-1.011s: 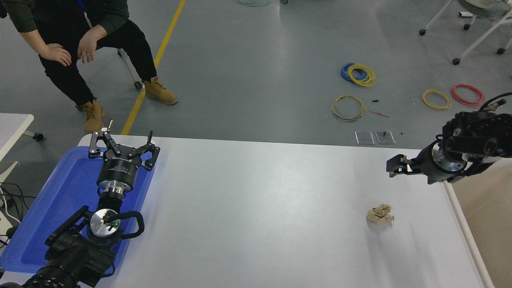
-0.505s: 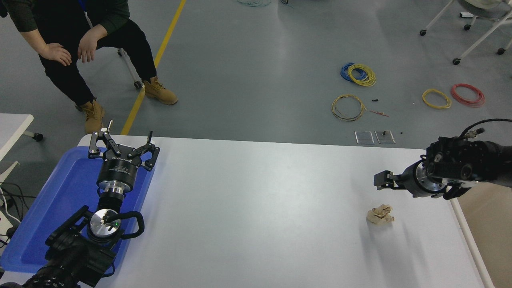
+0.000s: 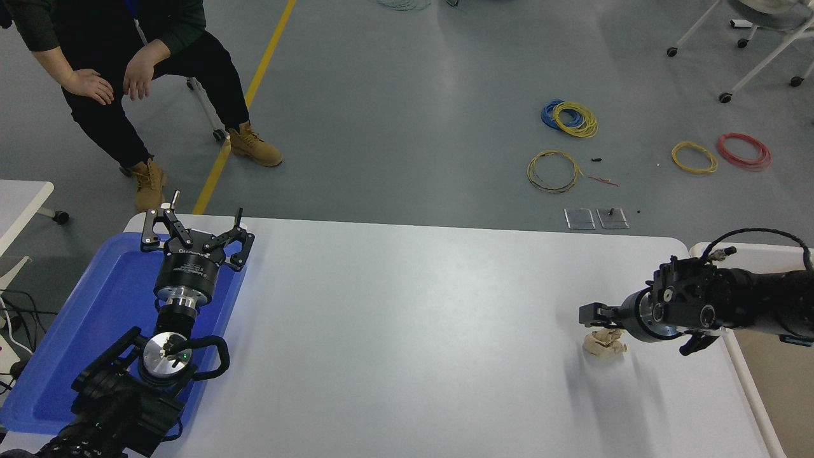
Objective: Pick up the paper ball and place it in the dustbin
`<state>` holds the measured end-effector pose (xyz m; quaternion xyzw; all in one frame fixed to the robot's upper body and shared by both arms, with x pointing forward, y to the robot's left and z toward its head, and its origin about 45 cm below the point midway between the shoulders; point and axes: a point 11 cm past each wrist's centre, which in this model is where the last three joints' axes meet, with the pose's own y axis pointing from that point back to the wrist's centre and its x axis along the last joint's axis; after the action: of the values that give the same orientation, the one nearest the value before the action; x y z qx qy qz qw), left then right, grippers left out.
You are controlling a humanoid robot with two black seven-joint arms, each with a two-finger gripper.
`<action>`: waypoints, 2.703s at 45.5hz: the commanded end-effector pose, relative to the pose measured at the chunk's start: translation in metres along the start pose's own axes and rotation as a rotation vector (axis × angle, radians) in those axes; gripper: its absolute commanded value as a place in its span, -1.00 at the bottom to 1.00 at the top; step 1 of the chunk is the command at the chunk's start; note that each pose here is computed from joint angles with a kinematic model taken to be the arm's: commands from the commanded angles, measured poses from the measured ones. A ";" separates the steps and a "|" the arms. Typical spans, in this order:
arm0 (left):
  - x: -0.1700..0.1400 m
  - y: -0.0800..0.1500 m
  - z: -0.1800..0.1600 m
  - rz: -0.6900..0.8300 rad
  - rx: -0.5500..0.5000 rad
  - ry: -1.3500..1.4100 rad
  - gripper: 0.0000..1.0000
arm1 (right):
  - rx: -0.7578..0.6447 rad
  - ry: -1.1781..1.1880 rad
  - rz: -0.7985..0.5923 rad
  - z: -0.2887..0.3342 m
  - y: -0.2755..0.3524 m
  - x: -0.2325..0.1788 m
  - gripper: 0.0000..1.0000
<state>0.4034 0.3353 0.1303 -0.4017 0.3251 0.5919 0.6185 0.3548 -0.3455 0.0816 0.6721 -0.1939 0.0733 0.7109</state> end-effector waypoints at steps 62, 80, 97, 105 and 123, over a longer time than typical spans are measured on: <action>0.000 0.000 -0.001 -0.001 0.000 0.001 1.00 | 0.035 0.048 0.047 0.002 0.007 0.013 -1.00; 0.000 0.000 0.000 -0.001 0.000 0.000 1.00 | 0.009 0.052 0.020 0.025 0.100 0.081 -1.00; 0.000 0.000 0.000 -0.001 0.000 0.000 1.00 | -0.020 0.109 0.077 0.018 0.239 0.160 -1.00; 0.000 0.000 0.000 0.000 0.000 0.000 1.00 | -0.028 0.123 0.082 0.014 0.278 0.170 -1.00; 0.001 0.000 0.000 0.002 0.000 -0.001 1.00 | -0.022 0.131 0.077 0.011 0.296 0.167 -1.00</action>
<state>0.4034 0.3353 0.1304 -0.4018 0.3251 0.5919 0.6186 0.4028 -0.3602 0.4048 0.6494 -0.1759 0.1406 0.7264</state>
